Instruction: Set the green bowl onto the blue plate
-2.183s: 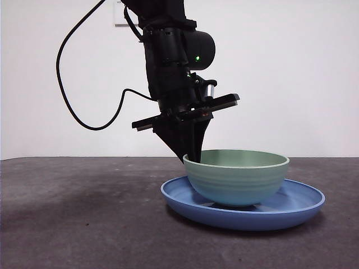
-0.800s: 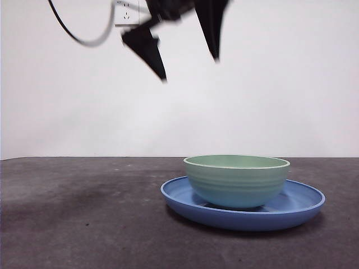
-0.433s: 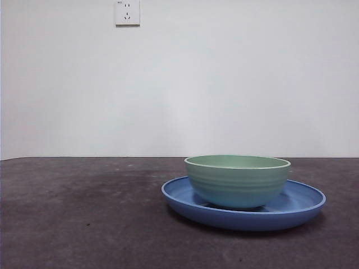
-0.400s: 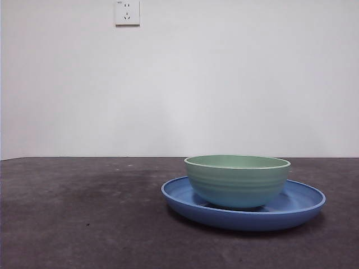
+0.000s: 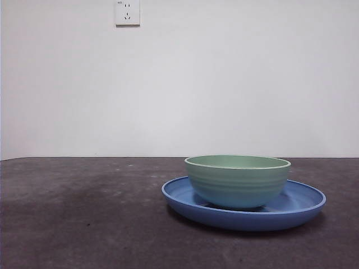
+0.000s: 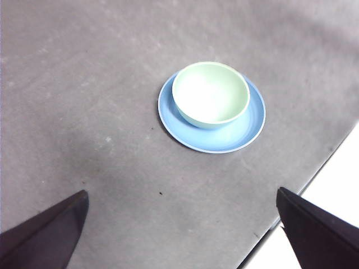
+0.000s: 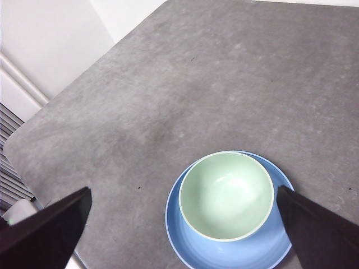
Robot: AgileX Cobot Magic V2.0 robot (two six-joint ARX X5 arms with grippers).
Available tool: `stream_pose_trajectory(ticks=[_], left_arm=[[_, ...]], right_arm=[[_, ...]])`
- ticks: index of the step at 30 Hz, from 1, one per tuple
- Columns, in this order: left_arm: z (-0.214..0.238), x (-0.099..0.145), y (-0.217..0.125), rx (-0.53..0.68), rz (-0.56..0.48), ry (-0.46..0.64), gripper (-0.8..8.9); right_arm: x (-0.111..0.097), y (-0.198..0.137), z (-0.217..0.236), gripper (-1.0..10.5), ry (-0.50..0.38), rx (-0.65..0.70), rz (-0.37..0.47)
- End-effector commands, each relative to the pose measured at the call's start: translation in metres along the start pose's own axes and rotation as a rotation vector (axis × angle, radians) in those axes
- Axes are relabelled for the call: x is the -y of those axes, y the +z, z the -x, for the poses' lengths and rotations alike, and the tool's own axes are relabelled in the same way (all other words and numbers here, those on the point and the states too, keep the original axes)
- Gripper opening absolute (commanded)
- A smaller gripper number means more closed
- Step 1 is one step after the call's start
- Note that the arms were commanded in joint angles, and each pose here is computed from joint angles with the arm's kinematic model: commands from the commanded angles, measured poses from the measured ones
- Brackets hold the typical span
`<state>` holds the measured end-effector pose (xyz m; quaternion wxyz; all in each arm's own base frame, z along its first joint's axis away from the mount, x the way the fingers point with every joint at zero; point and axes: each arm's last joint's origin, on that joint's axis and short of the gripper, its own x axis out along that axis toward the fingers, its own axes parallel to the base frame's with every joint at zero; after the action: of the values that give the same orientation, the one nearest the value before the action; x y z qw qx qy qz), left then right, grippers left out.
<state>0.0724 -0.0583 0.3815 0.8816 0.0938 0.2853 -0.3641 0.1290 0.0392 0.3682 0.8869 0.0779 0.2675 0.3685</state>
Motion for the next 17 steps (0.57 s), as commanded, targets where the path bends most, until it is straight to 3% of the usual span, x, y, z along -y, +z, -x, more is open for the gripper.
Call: stream_pose_trajectory(ticks=[1, 8, 12, 17], left_arm=[[0.005, 0.002, -0.014, 0.013, 0.03, -0.004, 5.94], [0.009, 0.003, -0.026, -0.004, 0.032, -0.005, 5.94], [0.009, 0.003, -0.026, -0.002, 0.032, -0.005, 5.94], [0.009, 0.003, -0.025, 0.001, 0.028, -0.005, 5.94]], right_arm=[[-0.002, 0.004, 0.001, 5.8, 0.004, 0.014, 0.005], [-0.001, 0.004, 0.001, 5.8, 0.004, 0.012, -0.036], [0.005, 0.002, -0.006, 5.8, -0.046, -0.043, -0.148], [0.029, -0.003, -0.035, 5.8, -0.158, -0.212, -0.27]])
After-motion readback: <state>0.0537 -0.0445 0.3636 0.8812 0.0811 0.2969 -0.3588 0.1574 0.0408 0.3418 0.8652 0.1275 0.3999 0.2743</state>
